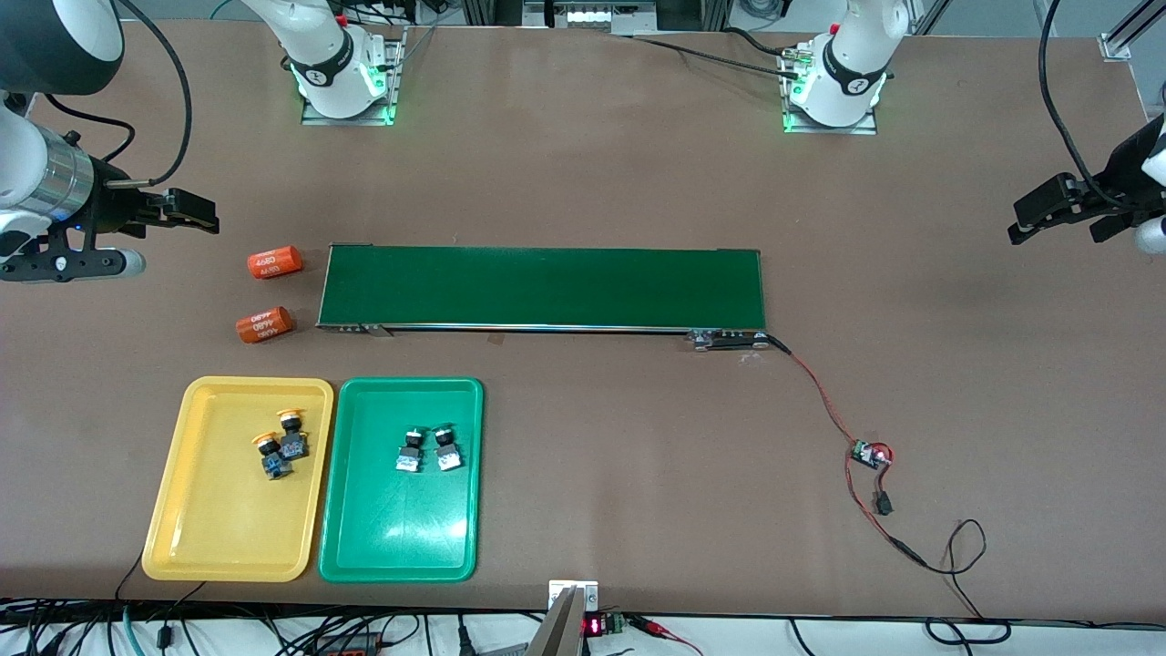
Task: Sort buttons by color to trays
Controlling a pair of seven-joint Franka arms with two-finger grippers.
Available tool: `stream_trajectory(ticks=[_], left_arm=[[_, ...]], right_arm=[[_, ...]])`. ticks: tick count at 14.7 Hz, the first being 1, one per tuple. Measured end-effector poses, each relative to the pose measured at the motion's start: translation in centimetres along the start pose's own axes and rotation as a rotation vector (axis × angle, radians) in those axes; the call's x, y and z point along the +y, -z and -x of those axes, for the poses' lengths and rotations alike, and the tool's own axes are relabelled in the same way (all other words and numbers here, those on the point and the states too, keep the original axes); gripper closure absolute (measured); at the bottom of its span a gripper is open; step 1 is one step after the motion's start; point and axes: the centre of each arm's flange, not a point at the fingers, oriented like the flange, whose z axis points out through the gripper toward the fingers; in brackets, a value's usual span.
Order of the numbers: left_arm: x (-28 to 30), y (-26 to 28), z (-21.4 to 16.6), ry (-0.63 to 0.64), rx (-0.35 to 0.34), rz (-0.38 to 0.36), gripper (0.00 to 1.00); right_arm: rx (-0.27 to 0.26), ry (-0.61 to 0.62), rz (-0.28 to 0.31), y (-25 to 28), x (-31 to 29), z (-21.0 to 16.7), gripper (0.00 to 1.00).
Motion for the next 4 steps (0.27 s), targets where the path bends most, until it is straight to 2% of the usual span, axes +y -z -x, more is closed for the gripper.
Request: stream_trajectory(ticks=[4], left_arm=[[0.00, 0.00, 0.00, 0.000, 0.000, 0.000, 0.00]], right_arm=[[0.000, 0.000, 0.000, 0.09, -0.01, 0.09, 0.00]])
